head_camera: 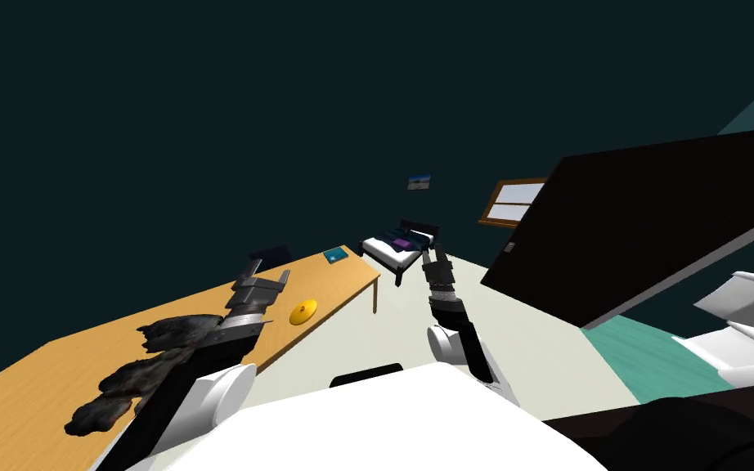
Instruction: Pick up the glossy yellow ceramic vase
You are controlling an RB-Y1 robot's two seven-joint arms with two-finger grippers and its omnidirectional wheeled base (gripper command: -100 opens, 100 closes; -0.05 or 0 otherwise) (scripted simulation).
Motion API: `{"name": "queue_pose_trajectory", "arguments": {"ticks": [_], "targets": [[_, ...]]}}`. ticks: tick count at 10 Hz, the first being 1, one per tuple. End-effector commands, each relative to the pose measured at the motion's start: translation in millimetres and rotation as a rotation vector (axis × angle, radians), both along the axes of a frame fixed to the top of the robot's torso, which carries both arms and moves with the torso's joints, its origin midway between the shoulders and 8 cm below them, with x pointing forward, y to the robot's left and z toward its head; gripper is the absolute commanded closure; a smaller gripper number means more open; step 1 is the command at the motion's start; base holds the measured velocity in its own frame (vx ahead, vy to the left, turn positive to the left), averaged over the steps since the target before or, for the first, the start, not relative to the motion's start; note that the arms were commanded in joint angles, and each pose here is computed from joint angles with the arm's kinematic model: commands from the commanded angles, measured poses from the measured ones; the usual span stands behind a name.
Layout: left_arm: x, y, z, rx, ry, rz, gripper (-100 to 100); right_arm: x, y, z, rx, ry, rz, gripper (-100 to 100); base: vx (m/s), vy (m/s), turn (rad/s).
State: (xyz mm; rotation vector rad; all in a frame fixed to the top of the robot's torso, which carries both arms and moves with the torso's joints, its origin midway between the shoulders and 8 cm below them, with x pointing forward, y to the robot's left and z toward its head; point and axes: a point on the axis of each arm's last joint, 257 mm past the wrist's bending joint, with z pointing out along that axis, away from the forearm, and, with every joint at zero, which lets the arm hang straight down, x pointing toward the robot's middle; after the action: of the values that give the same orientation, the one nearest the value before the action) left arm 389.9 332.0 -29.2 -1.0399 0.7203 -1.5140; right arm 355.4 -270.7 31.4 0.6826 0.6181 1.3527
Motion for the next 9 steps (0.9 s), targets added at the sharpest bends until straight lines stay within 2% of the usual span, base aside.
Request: {"name": "queue_pose_trajectory", "arguments": {"ticks": [1, 2, 3, 4, 5, 6, 7, 8, 9], "targets": [[5, 4.7, -15, -0.024, 0.048, -0.003, -100, 0, 0, 0, 0.0, 0.0, 0.0, 0, 0.05, -0.05, -0.101], [8, 15.0, -27, -0.057, 0.089, -0.006, -100, 0, 0, 0, 0.0, 0.0, 0.0, 0, 0.051, -0.067, -0.182], [9, 15.0, -30, -0.059, 0.101, -0.006, -100, 0, 0, 0, 0.0, 0.0, 0.0, 0, 0.04, -0.049, -0.125], [12, 25.8, -41, -0.092, 0.138, -0.006, -100, 0, 0, 0, 0.0, 0.0, 0.0, 0, 0.038, -0.046, -0.254], [13, 25.8, -45, -0.094, 0.156, -0.006, -100, 0, 0, 0, 0.0, 0.0, 0.0, 0, 0.039, -0.033, -0.118], [15, 37.1, -58, -0.129, 0.2, -0.005, -100, 0, 0, 0, 0.0, 0.0, 0.0, 0, 0.056, -0.05, -0.248], [16, 37.1, -62, -0.13, 0.215, -0.005, -100, 0, 0, 0, 0.0, 0.0, 0.0, 0, 0.043, -0.033, -0.085], [17, 49.0, -73, -0.164, 0.249, -0.002, -100, 0, 0, 0, 0.0, 0.0, 0.0, 0, 0.045, -0.036, -0.189], [18, 48.7, -80, -0.167, 0.275, -0.002, -100, 0, 0, 0, 0.0, 0.0, 0.0, 0, 0.039, -0.023, -0.109]]}}
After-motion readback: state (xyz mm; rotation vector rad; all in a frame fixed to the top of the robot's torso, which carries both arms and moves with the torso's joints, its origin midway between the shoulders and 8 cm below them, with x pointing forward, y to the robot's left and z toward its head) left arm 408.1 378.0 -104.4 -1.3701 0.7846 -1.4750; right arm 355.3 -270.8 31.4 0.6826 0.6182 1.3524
